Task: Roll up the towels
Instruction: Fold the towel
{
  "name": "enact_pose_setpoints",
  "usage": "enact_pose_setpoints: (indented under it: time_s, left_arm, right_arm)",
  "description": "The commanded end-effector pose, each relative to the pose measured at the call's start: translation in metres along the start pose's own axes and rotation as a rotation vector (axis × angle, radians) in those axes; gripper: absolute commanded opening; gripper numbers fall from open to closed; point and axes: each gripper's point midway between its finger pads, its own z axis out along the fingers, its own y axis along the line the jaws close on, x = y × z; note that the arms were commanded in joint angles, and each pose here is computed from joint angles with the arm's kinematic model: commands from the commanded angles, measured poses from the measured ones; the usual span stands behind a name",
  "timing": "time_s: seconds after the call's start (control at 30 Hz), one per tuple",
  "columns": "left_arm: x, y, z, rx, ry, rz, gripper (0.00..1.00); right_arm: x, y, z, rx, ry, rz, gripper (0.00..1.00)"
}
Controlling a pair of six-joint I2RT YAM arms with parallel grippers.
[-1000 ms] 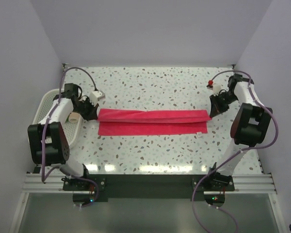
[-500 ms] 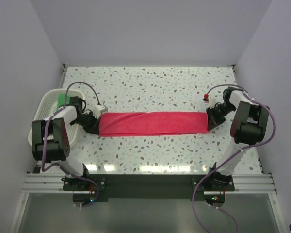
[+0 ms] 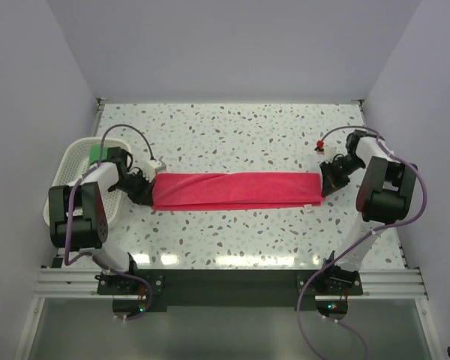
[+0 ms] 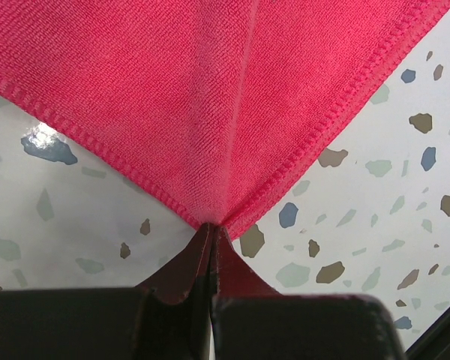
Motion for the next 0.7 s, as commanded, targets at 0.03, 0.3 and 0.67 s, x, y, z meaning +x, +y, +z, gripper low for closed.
enact_pose_setpoints:
  time_s: [0.03,0.3,0.67]
  left_arm:
    - [-0.015,0.013,-0.01,-0.046,-0.038,0.036,0.0]
    - [-0.091,0.047,-0.037,-0.117,-0.217,0.016,0.0]
    - [-0.2,0.115,-0.066,-0.207,-0.454,-0.001,0.0]
  right_arm:
    - [-0.014,-0.004,-0.011,0.016,-0.042,-0.011,0.0]
    - [-0.101,-0.022,-0.062,0.088,-0.29,0.043,0.0]
    - [-0.191,-0.055,-0.098,0.12,-0.497,0.099,0.0]
